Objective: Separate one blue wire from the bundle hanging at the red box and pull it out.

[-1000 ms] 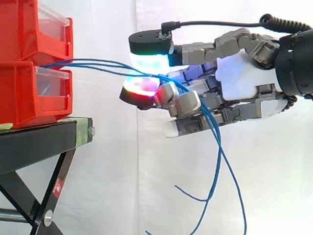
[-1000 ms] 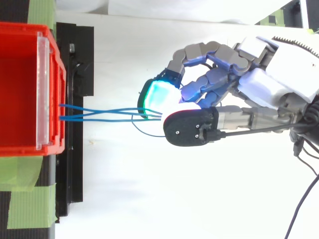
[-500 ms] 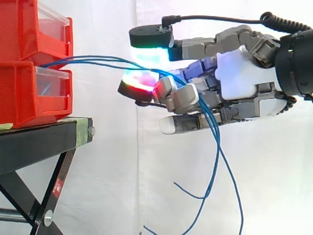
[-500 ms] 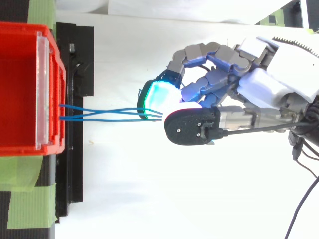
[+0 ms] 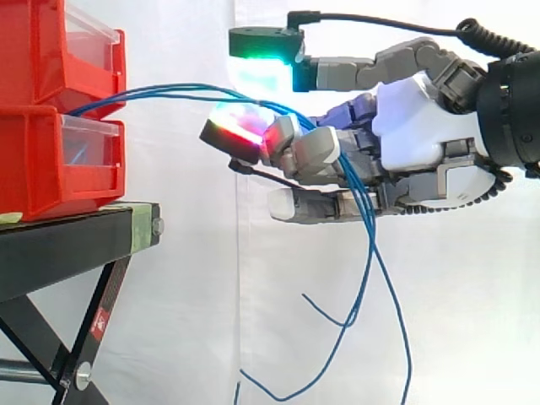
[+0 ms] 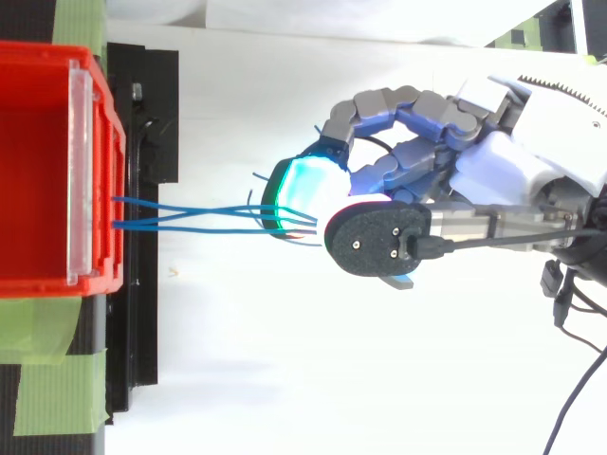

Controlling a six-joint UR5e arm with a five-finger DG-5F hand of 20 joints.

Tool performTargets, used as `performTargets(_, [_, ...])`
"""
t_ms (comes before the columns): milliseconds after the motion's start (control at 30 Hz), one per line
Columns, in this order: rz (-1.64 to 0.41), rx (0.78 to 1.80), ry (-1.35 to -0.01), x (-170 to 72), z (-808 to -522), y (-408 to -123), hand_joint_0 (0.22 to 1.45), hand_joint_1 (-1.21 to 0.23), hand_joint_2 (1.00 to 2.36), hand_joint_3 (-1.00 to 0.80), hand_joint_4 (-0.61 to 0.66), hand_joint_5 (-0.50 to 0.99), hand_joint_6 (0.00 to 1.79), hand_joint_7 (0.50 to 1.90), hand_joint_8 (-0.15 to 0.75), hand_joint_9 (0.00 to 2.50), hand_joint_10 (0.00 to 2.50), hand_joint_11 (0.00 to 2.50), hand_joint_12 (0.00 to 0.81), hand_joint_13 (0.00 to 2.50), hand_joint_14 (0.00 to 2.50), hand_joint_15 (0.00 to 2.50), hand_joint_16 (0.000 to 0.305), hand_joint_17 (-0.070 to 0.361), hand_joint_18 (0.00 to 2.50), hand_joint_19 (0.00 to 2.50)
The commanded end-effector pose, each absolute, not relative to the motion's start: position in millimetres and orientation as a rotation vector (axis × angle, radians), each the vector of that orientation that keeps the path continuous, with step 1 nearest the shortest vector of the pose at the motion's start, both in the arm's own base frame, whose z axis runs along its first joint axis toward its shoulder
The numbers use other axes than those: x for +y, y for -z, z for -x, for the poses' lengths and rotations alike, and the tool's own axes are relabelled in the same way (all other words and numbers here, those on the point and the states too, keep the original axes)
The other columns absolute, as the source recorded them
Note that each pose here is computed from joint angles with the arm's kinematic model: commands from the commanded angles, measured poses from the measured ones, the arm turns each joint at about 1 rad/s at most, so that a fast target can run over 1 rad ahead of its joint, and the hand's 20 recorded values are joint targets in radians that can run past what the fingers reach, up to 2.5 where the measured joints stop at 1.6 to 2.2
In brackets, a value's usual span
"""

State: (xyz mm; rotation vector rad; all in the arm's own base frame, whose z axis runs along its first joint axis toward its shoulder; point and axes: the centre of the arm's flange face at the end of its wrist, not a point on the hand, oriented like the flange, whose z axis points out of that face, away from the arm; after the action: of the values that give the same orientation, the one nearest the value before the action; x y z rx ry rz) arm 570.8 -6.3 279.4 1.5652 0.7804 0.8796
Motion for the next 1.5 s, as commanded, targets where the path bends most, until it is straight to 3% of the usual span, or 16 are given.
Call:
performTargets(0, [-1.569, 0.781, -0.880, -6.0, -570.2, -279.3, 0.67, -0.82, 1.01, -0.45, 0.18, -0.25, 0.86, 0.96, 0.287, 0.94, 0.15, 1.63, 0.287, 1.33, 0.01, 1.53, 0.043, 0.096, 0.73, 0.65])
performTargets(367, [-1.548, 0.846, -0.812, -7.4, -566.6, -277.7, 0.60, -0.79, 1.00, -0.50, 0.18, -0.25, 0.85, 0.96, 0.287, 0.93, 0.14, 1.63, 0.290, 1.33, 0.01, 1.53, 0.043, 0.098, 0.72, 0.67])
performTargets(733, [-1.470, 0.969, -0.684, -8.3, -564.2, -275.9, 0.64, -0.80, 1.00, -0.47, 0.18, -0.25, 0.86, 0.95, 0.290, 0.94, 0.13, 1.62, 0.289, 1.33, 0.01, 1.52, 0.043, 0.097, 0.73, 0.67])
performTargets(1467, [-1.468, 0.936, -0.718, -6.7, -568.5, -279.8, 0.56, -0.63, 1.00, -0.47, 0.20, -0.24, 0.85, 0.97, 0.300, 0.96, 0.16, 1.62, 0.293, 1.35, 0.01, 1.53, 0.046, 0.104, 0.74, 0.70])
